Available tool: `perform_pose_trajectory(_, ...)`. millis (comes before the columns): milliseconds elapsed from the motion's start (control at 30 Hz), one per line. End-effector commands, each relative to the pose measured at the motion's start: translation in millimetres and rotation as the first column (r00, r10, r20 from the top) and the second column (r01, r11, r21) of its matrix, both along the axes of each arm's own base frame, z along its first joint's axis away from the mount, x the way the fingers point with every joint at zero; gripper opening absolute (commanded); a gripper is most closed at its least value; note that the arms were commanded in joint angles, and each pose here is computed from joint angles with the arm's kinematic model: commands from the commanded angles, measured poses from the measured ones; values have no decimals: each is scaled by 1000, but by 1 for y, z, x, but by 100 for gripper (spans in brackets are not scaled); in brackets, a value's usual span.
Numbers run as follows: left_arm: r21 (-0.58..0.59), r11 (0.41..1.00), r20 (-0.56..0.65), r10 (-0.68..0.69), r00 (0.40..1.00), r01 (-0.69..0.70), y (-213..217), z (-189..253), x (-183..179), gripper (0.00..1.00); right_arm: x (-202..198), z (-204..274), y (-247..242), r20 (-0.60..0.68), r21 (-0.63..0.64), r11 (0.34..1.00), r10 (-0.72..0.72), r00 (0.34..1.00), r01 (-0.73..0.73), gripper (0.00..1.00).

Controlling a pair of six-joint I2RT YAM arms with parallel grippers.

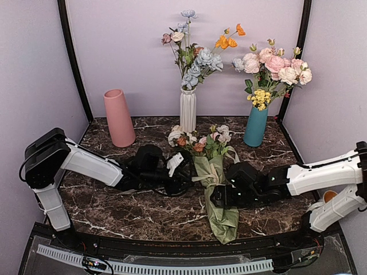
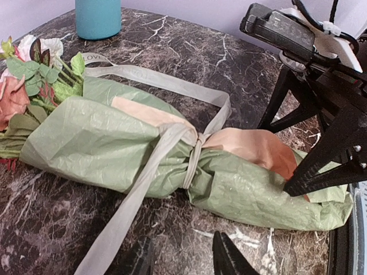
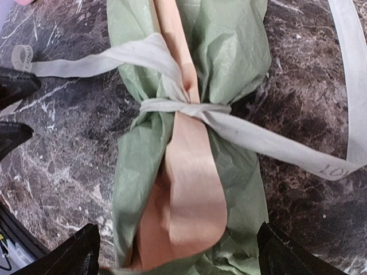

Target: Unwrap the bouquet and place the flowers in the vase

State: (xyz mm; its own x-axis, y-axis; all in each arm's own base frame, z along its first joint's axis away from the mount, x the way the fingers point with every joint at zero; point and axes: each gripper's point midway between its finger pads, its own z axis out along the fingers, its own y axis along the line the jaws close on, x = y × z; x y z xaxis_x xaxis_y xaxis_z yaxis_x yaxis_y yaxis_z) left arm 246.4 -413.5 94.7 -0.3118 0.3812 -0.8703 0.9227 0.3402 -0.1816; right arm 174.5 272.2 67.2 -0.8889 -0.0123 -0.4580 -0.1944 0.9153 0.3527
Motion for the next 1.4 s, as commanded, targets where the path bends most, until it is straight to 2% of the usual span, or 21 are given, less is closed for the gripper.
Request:
perform_pose_trajectory(0, -46, 998, 33, 32, 999, -31, 7, 21, -2, 38, 36, 23, 23, 117, 88, 991, -115, 986, 105, 95)
perform_pose_trajectory(133, -55, 998, 16, 45, 999, -44, 13, 23, -6, 38, 49, 9, 28, 153, 26, 992, -126, 980, 123, 92)
perform_pose_trajectory(200, -53, 998, 11, 46, 999, -45, 15, 23, -8, 39, 48, -3, 33, 146, 14, 995, -97, 985, 96, 85)
perform_pose_trajectory(233, -51, 998, 8, 43, 999, -43, 15, 22, -9, 39, 45, -10, 33, 130, 7, 997, -81, 988, 81, 81)
perform_pose_trajectory(400, -57, 998, -12, -11, 1000, 10, 9, 21, -15, 39, 20, -42, 16, 71, 9, 1000, -17, 997, 17, 38)
perform_pose_trajectory(500, -86, 992, -31, -97, 995, 94, -2, 21, -25, 40, 12, -49, 5, 95, 35, 999, 16, 995, -19, 21)
perform_pose_trajectory(633, -128, 977, -53, -178, 983, 170, -17, 20, -32, 40, 5, -55, 4, 133, 59, 994, 87, 987, -95, 6)
perform_pose_trajectory(733, -129, 966, -53, -232, 971, 224, -28, 16, -39, 37, 0, -60, 8, 137, 78, 987, 125, 983, -137, 5)
perform_pose_trajectory(833, -133, 955, 10, -266, 964, 265, -32, 13, -50, 34, -3, -63, 13, 137, 99, 983, 141, 980, -155, 5)
perform_pose_trajectory(1000, -118, 958, 87, -254, 963, 263, -41, 6, -51, 26, -7, -65, 17, 148, 121, 976, 164, 975, -182, 2)
perform_pose_trajectory(1367, -13, 976, 145, -214, 966, 219, -56, -20, -27, 22, -7, -70, 22, 139, 88, 978, 177, 974, -190, 0)
